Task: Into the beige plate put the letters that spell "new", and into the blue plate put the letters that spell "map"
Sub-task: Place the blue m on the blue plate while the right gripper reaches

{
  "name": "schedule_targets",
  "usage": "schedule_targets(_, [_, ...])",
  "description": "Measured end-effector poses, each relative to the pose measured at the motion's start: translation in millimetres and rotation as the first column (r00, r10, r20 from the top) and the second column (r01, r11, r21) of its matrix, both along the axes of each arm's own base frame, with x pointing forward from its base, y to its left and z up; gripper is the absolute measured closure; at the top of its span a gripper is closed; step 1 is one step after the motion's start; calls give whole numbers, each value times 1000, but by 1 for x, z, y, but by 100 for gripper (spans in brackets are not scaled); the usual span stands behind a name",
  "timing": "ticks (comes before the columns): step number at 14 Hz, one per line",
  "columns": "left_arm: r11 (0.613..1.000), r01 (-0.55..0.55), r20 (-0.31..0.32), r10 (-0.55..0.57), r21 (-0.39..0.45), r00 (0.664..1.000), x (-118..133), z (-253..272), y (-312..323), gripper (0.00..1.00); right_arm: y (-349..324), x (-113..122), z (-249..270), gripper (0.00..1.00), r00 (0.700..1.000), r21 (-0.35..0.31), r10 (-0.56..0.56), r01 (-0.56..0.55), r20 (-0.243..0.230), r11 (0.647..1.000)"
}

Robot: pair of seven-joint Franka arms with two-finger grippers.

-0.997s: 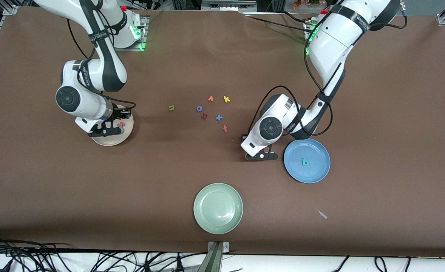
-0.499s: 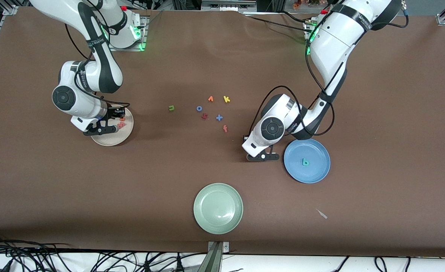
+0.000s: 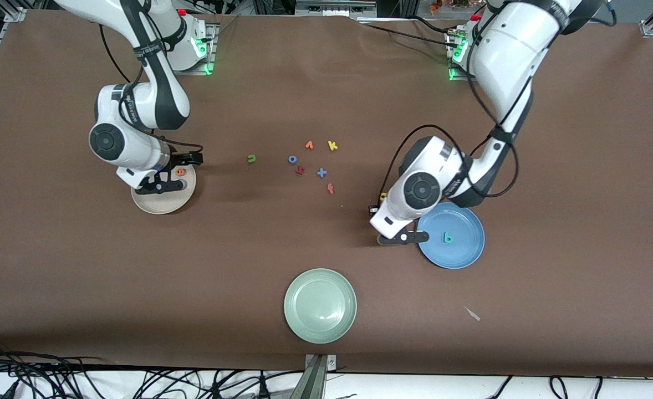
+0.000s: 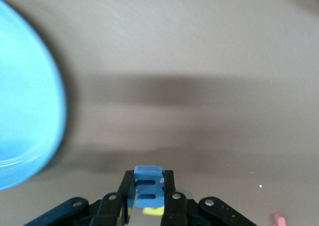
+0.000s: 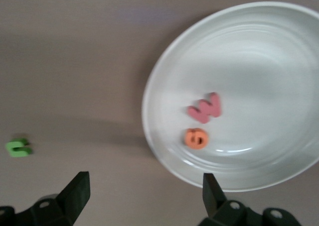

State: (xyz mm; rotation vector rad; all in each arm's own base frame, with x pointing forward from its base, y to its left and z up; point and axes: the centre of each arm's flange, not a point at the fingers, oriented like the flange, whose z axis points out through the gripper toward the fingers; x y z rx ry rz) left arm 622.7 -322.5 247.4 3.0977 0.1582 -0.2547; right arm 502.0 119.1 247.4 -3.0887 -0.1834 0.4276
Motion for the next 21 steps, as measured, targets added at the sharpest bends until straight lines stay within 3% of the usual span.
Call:
schedule_targets(4, [993, 117, -36, -117, -2, 993, 23, 17, 71, 73, 49, -12, 1, 0, 1000, -1, -12, 12, 20, 1000])
schedule_targets(7, [979, 201, -64, -203, -33, 977, 37, 3, 137, 73, 92, -34, -13, 0, 996, 12, -10, 9, 88, 1000])
schedule_targets(10, [970, 236, -100, -240, -55, 966, 37, -20, 173, 73, 121, -64, -31, 0, 989, 31, 0, -5, 151, 1000])
schedule_targets(14, [965, 251, -153, -259, -73, 954, 27, -52, 177, 73, 133, -84, -47, 0, 981, 45, 22, -32, 192, 999])
schedule_targets(15, [963, 259, -158, -268, -75, 950, 24, -55, 171, 68, 136, -88, -53, 0, 980, 45, 31, -40, 196, 998])
schedule_targets(20, [949, 303, -142, -312, -82, 939, 22, -33, 139, 22, 148, -99, -76, 3, 980, 34, 64, -72, 191, 997])
schedule_targets(21, [948, 309, -145, -318, -76, 937, 20, -22, 126, 11, 147, -99, -77, 8, 980, 33, 64, -72, 190, 997])
